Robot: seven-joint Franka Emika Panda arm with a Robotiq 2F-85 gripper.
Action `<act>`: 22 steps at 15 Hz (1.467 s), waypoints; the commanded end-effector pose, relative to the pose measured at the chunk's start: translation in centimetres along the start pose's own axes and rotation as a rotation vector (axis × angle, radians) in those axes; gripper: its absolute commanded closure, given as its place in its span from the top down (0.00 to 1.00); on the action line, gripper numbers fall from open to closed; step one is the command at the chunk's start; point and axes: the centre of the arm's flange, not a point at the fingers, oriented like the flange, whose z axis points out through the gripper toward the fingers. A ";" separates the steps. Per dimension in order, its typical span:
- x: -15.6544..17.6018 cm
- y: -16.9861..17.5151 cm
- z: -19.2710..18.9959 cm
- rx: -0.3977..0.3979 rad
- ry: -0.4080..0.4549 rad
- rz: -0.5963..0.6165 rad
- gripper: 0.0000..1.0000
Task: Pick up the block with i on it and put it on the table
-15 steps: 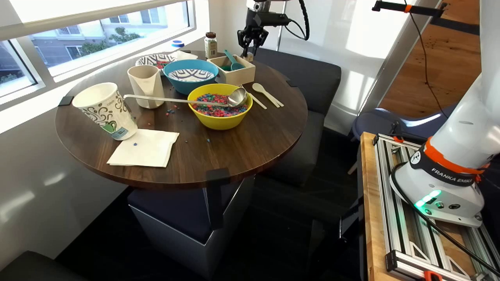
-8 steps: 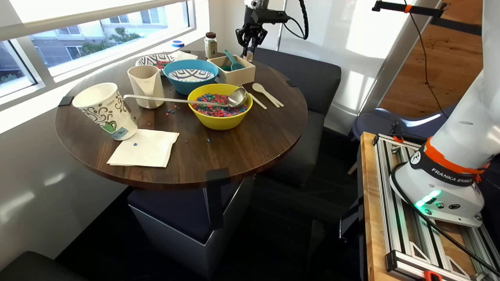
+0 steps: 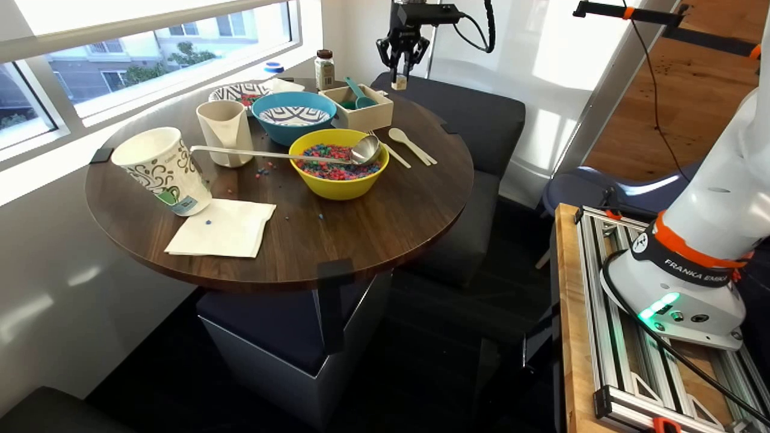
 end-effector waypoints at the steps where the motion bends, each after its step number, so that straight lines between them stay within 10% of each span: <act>1: -3.8 1.2 1.1 -0.006 0.001 -0.007 0.08; 11: -7.0 1.3 5.9 0.027 0.065 -0.092 0.08; 12: -7.2 1.0 5.9 0.030 0.075 -0.100 0.47; 13: -7.3 0.8 5.7 0.038 0.088 -0.104 0.59; 19: -5.9 -0.4 1.5 0.082 0.179 -0.150 0.99; 22: -4.8 -0.2 -0.8 0.081 0.193 -0.157 1.00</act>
